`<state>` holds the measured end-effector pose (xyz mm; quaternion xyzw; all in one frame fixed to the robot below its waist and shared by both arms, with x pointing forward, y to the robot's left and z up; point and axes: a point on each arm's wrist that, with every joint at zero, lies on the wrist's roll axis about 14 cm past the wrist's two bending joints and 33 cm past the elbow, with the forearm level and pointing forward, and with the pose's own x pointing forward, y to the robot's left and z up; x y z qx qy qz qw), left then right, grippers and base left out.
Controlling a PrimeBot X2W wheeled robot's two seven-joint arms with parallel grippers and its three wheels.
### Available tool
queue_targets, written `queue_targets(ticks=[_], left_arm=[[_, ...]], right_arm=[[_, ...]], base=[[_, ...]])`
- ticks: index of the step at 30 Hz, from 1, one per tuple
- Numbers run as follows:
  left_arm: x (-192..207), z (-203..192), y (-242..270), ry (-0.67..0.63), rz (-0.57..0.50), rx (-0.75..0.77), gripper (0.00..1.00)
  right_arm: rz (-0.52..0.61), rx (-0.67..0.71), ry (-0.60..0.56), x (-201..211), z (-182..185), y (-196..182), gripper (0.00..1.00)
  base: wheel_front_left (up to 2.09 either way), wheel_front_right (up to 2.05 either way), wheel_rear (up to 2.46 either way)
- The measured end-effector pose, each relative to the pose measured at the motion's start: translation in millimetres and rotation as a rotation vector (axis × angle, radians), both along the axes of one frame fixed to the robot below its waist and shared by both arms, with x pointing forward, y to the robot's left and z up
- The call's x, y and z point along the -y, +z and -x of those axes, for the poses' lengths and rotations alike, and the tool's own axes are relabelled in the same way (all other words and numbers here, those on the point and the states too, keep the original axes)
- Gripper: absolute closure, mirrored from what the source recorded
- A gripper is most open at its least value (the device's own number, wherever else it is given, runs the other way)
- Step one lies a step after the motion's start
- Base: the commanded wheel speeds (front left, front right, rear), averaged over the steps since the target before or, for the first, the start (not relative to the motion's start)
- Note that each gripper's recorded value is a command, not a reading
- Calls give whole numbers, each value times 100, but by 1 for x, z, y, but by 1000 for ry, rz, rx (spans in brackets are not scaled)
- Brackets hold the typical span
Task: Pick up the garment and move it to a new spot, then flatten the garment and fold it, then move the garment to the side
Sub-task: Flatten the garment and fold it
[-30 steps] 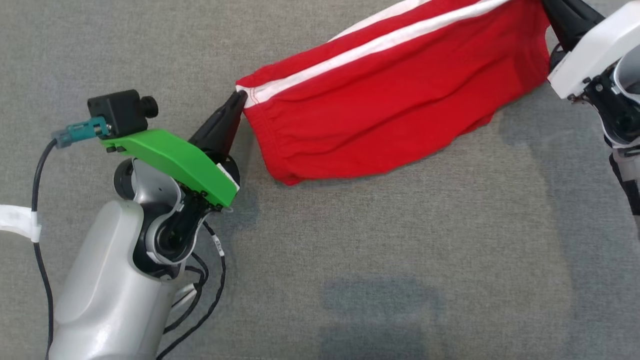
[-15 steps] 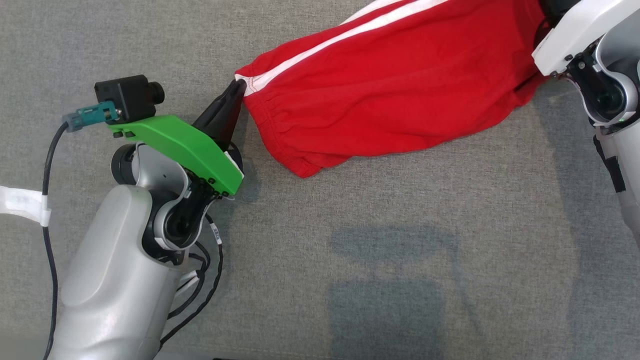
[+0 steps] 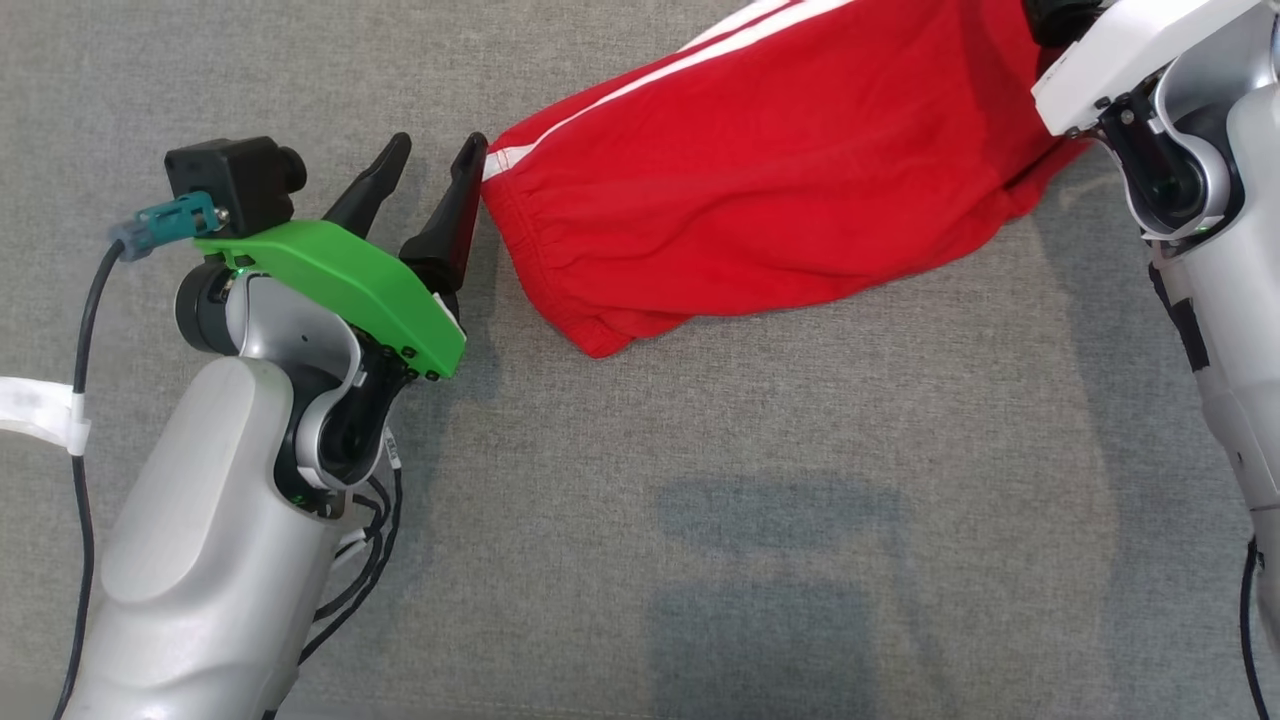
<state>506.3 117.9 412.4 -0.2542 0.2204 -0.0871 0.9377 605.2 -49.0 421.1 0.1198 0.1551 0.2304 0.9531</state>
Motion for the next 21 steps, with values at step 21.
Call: queue_targets(ticks=[21], left_arm=[[-18, 13, 48, 60, -173, 278, 0]], right_arm=[[270, -285, 40, 47, 26, -74, 0]], base=[[0, 0, 0]])
